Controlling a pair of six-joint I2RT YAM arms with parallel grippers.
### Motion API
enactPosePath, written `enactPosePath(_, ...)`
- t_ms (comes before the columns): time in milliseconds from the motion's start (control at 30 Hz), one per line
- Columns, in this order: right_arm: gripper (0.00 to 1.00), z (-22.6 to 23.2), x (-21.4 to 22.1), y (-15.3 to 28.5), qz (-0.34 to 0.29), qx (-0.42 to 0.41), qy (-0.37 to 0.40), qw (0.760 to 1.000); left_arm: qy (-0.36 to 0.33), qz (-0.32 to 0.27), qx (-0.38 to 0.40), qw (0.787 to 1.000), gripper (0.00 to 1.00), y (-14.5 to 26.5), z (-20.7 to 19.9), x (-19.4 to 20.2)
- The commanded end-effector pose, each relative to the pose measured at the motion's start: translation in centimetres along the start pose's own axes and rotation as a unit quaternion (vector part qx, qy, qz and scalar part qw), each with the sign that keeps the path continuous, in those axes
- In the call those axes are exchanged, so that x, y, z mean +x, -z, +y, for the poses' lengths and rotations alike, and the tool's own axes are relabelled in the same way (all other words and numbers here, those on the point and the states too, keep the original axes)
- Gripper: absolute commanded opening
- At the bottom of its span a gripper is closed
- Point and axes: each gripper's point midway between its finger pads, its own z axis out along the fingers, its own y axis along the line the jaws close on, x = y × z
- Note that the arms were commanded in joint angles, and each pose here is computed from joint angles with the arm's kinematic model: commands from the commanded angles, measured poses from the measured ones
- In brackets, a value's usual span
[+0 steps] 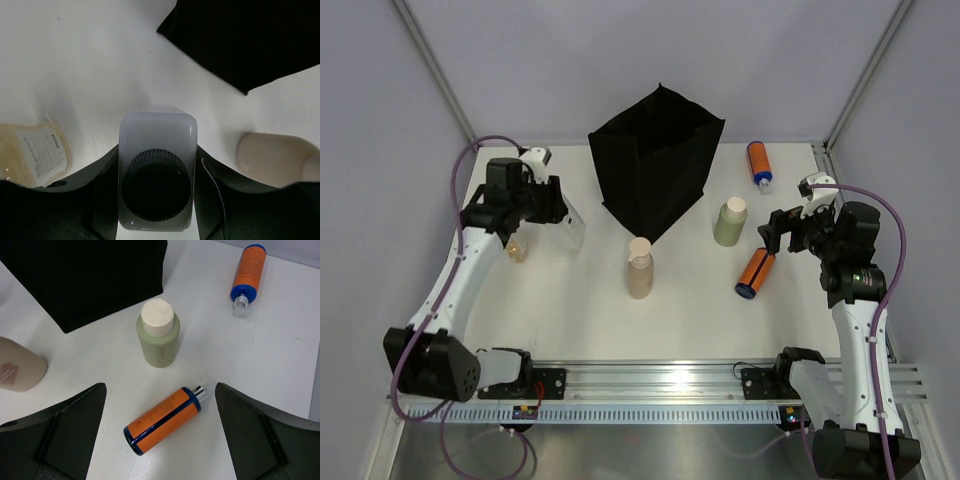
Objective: Place the personal care products into the canvas bag
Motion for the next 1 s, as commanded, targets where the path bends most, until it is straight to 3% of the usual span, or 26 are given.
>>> enactPosePath(0,1.0,-0.1,-0.4,0.3,-0.009,0.007,0.01,1.0,0.01,-0.235,0.066,0.97,0.0,9.3,-4.8,-12.2)
enactPosePath(300,1.0,-0.6,-0.2,0.2,-0.004,0.016,0.008,1.0,-0.006,-0.374,0.108,0.921,0.0,19.2,-11.4,-21.6)
enactPosePath(467,0.99,-0.7,-0.1,0.0,-0.002,0.018,0.008,1.0,0.003,-0.418,0.152,0.895,0.0,21.4,-14.0,-27.2)
enactPosePath(600,0.99,-0.9,0.0,0.0,0.0,0.024,0.009,1.0,0.021,-0.443,0.192,0.875,0.0,20.4,-16.3,-31.8)
enactPosePath(767,1.0,-1.1,-0.1,0.2,-0.002,0.029,0.009,1.0,0.033,-0.467,0.188,0.864,0.0,15.5,-17.8,-36.1)
enactPosePath(967,1.0,-1.2,-0.1,0.3,-0.003,0.031,0.008,0.999,0.006,-0.457,0.134,0.879,0.0,7.6,-18.1,-36.2)
